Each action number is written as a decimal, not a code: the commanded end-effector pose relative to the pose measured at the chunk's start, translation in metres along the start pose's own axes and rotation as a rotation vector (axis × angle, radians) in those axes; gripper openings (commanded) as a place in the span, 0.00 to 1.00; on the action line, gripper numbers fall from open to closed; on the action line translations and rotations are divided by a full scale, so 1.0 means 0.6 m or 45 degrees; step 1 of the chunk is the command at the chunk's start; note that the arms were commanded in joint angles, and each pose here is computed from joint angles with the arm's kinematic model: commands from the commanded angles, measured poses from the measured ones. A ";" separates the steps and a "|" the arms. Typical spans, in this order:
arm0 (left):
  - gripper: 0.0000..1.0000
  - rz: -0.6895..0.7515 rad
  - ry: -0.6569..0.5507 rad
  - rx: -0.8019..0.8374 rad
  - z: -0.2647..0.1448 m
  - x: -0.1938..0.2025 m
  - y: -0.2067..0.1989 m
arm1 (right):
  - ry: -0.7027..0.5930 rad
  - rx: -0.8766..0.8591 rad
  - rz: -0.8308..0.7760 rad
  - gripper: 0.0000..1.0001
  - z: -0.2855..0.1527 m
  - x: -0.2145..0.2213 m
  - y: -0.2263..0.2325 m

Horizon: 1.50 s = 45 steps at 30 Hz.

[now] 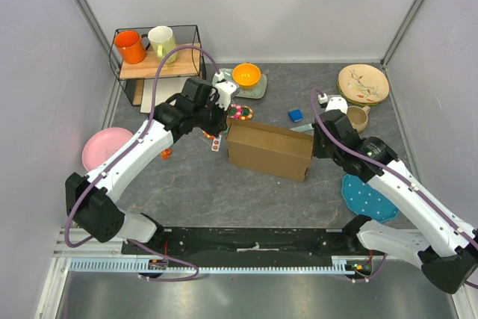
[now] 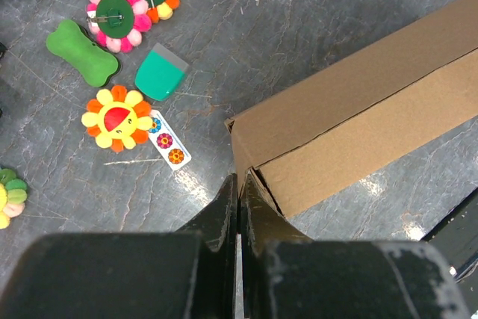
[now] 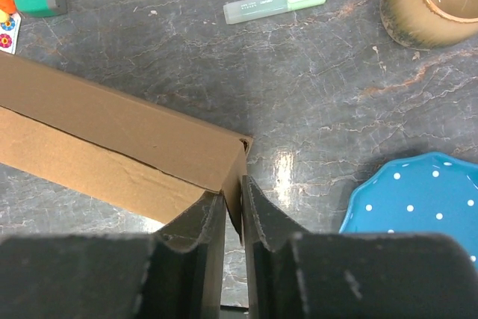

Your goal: Fold the paper box

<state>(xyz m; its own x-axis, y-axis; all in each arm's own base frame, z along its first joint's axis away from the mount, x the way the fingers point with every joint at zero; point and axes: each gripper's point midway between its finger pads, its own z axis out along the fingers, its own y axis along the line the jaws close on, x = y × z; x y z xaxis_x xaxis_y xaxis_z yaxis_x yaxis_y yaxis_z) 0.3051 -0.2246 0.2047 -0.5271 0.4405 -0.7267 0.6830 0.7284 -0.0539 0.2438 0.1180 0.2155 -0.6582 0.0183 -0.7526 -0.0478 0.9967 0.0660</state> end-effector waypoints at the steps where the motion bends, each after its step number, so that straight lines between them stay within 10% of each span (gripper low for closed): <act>1: 0.02 -0.027 0.141 -0.019 0.001 0.041 0.001 | -0.034 -0.044 0.015 0.19 -0.023 -0.022 0.005; 21: 0.02 -0.032 0.149 -0.028 0.001 0.045 -0.001 | 0.052 -0.086 -0.029 0.29 -0.036 0.014 0.001; 30: 0.02 -0.037 0.145 -0.033 0.001 0.044 0.000 | 0.064 -0.083 -0.017 0.00 -0.031 0.020 0.002; 45: 0.02 0.004 0.168 -0.061 0.004 0.054 -0.005 | -0.036 -0.240 0.355 0.00 -0.032 -0.010 0.051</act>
<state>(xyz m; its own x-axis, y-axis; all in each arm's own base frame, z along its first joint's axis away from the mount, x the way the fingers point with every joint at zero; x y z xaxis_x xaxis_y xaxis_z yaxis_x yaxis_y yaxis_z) 0.3048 -0.2245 0.2033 -0.5194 0.4597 -0.7204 0.6718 0.7406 -0.0118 0.2232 0.1300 0.2229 -0.6793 0.1701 -0.7139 -0.0233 0.9673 0.2526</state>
